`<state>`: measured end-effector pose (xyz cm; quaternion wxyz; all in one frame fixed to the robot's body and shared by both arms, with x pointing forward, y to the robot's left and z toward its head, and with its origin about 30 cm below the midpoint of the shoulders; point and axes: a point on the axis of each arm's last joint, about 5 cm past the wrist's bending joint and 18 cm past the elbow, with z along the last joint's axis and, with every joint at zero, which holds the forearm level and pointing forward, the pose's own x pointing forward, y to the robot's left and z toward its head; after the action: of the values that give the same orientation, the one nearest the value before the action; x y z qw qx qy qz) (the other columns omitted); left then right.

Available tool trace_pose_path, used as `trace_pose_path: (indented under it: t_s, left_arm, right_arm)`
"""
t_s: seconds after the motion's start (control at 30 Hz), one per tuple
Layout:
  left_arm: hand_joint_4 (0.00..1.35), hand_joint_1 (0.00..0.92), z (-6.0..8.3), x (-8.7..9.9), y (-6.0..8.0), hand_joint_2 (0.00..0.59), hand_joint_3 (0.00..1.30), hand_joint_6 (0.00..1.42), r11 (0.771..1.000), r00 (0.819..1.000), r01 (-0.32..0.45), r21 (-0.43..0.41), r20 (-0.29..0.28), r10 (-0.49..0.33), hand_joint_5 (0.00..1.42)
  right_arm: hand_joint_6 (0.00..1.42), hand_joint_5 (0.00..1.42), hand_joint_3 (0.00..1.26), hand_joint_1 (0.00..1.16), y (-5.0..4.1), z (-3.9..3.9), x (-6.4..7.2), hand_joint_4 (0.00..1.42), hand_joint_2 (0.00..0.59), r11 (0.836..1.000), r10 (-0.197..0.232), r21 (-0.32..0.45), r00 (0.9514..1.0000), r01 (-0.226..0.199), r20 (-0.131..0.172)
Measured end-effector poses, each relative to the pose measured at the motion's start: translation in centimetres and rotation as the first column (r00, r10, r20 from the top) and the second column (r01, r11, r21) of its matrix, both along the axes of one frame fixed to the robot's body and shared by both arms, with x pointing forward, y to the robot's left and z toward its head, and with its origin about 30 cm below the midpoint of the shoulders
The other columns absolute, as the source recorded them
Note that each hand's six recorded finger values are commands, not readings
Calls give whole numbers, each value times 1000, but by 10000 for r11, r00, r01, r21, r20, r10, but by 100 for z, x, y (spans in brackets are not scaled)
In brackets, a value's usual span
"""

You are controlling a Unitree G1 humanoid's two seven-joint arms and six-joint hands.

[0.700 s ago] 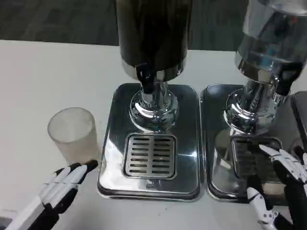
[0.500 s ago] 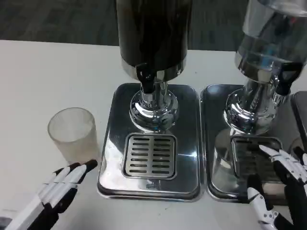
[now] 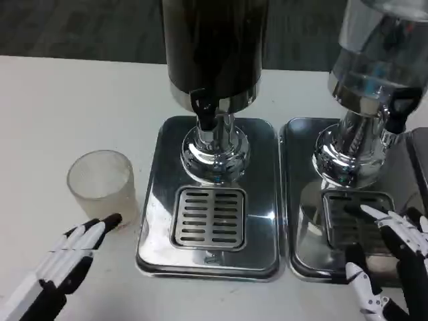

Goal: Grasp the cup under the faucet to collect the drink, then remove the cup.

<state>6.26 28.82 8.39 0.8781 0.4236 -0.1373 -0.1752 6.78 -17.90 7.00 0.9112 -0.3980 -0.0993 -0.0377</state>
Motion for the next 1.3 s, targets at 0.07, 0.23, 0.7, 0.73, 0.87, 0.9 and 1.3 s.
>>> trace_pose_path:
  t_s: [0.07,0.23,0.7,0.73,0.87,0.9,1.3]
  left_arm:
    - [0,0,-5,2,14,113,59,18,9998,9997,-34,-210,235,39,49]
    - [0,0,-19,40,64,112,69,21,9958,9973,-141,-906,702,205,54]
    - [0,0,82,375,425,77,63,43,9926,9994,309,-1174,204,-287,62]
    - [0,0,90,398,437,66,54,48,9921,9994,252,-1228,264,-221,68]
    - [0,0,127,488,480,51,31,55,9918,9980,-8,-1276,620,88,73]
    - [0,0,134,500,484,50,31,55,9918,9976,-29,-1277,683,117,73]
    - [0,0,97,759,411,14,0,150,9815,9907,-991,-1637,760,1127,111]
  right_arm:
    - [45,206,313,271,0,-1,-5,271,455,10000,-6,10,10000,6,-15]
    - [46,207,316,272,5,-5,-20,271,455,10000,-34,51,10000,34,-62]
    - [48,220,324,275,116,11,-62,271,455,9994,-126,323,9999,125,25]
    - [48,220,325,275,119,9,-66,271,455,9994,-153,324,9999,152,28]
    - [52,220,325,275,132,3,-79,271,455,9994,-211,288,9998,210,33]
    - [53,221,325,275,133,2,-79,271,455,9993,-224,298,9997,223,35]
    - [75,230,340,276,78,0,-94,280,455,9985,-402,365,9992,401,27]
